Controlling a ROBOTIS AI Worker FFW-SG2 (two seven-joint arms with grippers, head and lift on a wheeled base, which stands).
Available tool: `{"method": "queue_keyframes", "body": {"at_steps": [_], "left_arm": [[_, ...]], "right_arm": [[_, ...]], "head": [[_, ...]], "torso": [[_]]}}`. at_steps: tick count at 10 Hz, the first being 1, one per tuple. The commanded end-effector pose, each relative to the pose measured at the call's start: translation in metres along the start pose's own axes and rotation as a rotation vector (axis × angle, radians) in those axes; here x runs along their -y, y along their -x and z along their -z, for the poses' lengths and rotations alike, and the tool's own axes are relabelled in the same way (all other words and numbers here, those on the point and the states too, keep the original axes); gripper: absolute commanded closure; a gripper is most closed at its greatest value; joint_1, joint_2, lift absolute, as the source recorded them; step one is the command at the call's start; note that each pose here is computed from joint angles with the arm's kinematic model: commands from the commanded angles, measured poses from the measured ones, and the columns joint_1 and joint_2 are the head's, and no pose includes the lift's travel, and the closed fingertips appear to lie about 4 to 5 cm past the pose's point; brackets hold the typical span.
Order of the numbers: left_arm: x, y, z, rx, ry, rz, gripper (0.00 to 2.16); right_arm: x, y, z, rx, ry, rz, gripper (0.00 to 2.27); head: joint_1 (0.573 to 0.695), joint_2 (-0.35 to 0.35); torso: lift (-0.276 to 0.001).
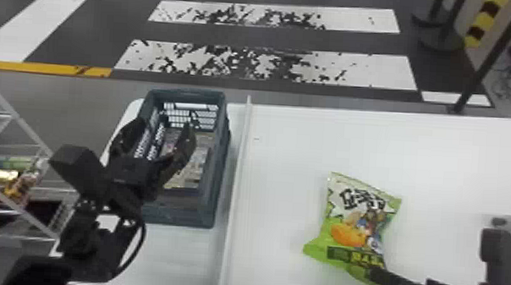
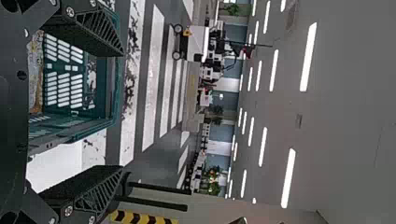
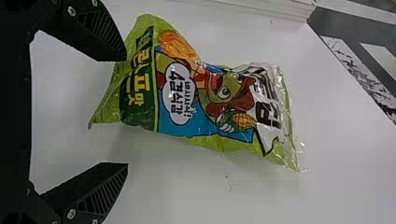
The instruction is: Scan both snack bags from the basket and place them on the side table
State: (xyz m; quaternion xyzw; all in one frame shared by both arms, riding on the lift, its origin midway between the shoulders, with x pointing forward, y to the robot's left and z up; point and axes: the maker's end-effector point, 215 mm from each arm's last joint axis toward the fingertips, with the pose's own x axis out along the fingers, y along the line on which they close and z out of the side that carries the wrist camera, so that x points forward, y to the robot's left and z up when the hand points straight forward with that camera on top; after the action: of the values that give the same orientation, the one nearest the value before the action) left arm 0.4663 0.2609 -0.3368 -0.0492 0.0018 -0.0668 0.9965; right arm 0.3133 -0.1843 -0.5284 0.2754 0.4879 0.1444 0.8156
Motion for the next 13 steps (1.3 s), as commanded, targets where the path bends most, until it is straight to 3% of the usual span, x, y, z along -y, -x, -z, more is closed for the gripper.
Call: {"method": "queue_keyframes", "body": {"at_steps": [1, 3, 4, 5, 6, 10, 11, 13], "left_arm": [[0.001, 0.002, 0.004, -0.008, 0.007, 0.003, 0.15], [0.001, 0.004, 0.010, -0.020, 0.018, 0.007, 0.15], [0.002, 0.005, 0.012, -0.025, 0.021, 0.009, 0.15], [0.002, 0.006, 0.014, -0.028, 0.022, 0.008, 0.15], [0.001, 0.007, 0.015, -0.031, 0.022, 0.009, 0.15], [0.000, 0.008, 0.018, -0.036, 0.034, 0.011, 0.15], [0.000, 0.008, 0.018, -0.036, 0.035, 0.012, 0.15], [-0.001, 0.008, 0.017, -0.036, 0.038, 0.012, 0.15]], "right_arm": [[0.001, -0.005, -0.006, 0.003, -0.054, -0.052, 0.19], [-0.009, -0.005, -0.022, 0.031, -0.127, -0.165, 0.70], [-0.009, -0.006, -0.025, 0.025, -0.145, -0.185, 1.51], [-0.008, -0.009, -0.019, 0.001, -0.166, -0.188, 2.16], [-0.010, -0.009, -0.016, -0.010, -0.183, -0.204, 2.25], [-0.020, -0.003, -0.020, -0.011, -0.172, -0.234, 2.25], [-0.017, 0.005, -0.031, 0.016, -0.093, -0.169, 2.25], [-0.009, 0.034, -0.069, 0.100, 0.138, 0.060, 2.25]], "head": [[0.695, 0.112], [0.695, 0.112], [0.695, 0.113], [0.695, 0.112], [0.695, 0.111], [0.695, 0.126], [0.695, 0.127], [0.695, 0.100]], "torso": [[-0.075], [-0.075], [-0.075], [-0.075], [-0.075], [-0.075], [-0.075], [-0.075]]}}
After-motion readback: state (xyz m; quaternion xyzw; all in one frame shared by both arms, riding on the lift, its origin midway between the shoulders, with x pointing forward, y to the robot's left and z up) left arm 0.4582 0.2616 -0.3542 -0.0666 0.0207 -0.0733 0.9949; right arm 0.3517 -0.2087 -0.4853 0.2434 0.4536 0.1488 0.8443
